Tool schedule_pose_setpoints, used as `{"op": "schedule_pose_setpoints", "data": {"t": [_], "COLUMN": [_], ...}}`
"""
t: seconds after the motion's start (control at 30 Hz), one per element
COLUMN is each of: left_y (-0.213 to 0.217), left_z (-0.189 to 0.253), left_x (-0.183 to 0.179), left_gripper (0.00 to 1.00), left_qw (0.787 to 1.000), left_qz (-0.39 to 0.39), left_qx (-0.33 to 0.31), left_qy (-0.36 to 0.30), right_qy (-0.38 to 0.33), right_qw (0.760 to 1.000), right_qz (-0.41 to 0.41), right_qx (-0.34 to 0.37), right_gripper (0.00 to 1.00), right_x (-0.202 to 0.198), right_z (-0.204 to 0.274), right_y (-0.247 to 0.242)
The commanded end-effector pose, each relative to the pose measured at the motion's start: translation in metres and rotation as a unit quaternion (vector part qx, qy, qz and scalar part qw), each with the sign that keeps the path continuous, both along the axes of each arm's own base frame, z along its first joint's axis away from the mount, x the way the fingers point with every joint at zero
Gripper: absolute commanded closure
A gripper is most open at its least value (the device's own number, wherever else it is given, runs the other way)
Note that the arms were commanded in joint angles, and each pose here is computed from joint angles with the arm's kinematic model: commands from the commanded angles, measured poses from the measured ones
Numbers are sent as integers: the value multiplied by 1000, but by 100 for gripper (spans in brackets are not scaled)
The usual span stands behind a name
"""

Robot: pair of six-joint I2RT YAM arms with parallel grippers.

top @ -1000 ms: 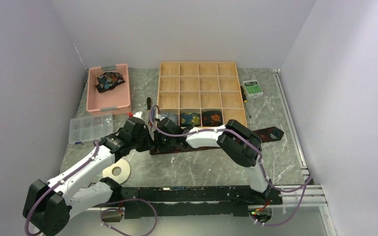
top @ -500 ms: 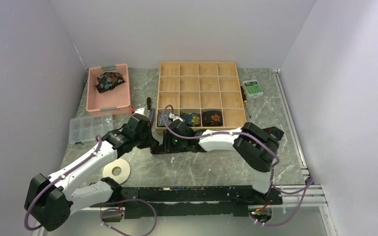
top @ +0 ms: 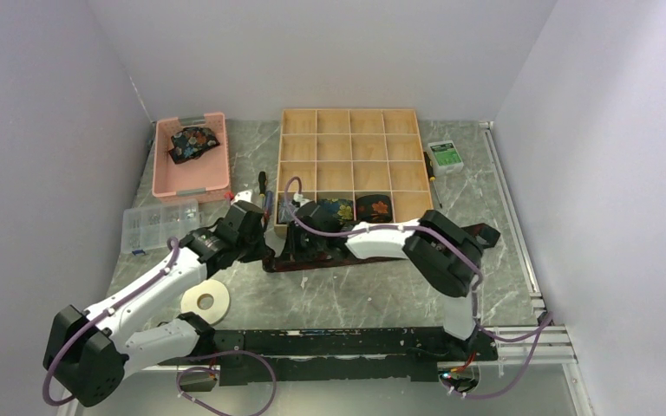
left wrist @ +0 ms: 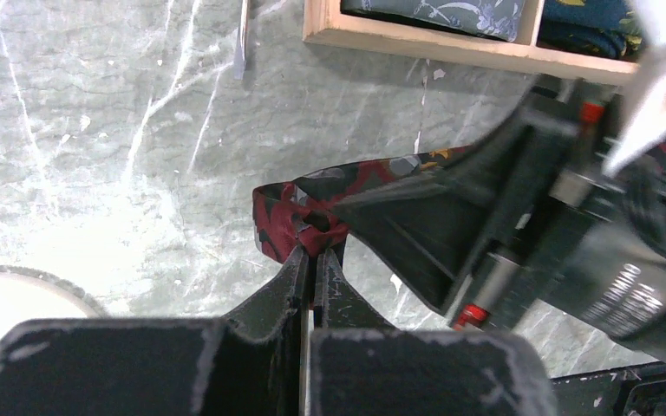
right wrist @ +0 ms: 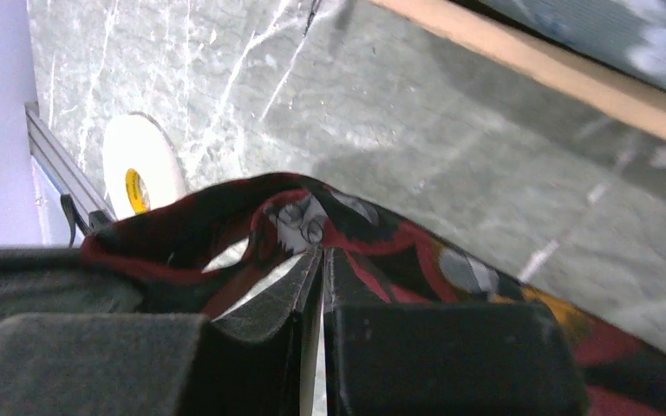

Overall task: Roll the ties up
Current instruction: Roll the tie at the center of the board.

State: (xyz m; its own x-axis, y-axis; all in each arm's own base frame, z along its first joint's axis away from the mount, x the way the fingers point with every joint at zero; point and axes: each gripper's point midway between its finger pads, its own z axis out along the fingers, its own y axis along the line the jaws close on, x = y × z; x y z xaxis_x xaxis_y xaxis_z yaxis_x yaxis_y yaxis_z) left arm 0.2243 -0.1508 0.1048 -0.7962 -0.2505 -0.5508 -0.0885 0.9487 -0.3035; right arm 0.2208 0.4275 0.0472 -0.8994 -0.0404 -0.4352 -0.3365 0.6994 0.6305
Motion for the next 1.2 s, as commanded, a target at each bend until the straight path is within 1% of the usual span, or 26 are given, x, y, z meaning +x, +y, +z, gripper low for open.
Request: {"op": "schedule_pose_setpoints", "data": {"t": [0.0, 0.3, 0.5, 0.67, 0.9, 1.03, 1.17], "left_y": [4, 0, 3, 6, 7, 8, 7], "left_z": [12, 12, 7, 6, 4, 5, 6], "left_x": [3, 0, -4, -5, -4, -2, 3], "left_gripper": [97, 97, 97, 97, 97, 97, 97], "left_qw": [1000, 999, 1000, 1000, 1000, 999, 999], "left_qz": [8, -6, -5, -9, -10, -11, -16], "left_qx": [0, -14, -11, -5, 3, 11, 25], "left_qy": [-25, -30, -24, -29, -27, -29, -25], "right_qy": [23, 57, 60, 40, 21, 17, -6], "right_qw": [998, 996, 995, 996, 998, 998, 999], "right_qz": [33, 53, 61, 40, 9, 1, -19], "right_qx": [50, 50, 56, 63, 63, 60, 33], "right_gripper": [91, 94, 94, 92, 81, 79, 79], "right_x": [-3, -12, -15, -11, -3, -2, 0], "right_z": [11, -7, -8, 3, 20, 27, 27], "right_y": [32, 54, 67, 54, 33, 23, -2]}}
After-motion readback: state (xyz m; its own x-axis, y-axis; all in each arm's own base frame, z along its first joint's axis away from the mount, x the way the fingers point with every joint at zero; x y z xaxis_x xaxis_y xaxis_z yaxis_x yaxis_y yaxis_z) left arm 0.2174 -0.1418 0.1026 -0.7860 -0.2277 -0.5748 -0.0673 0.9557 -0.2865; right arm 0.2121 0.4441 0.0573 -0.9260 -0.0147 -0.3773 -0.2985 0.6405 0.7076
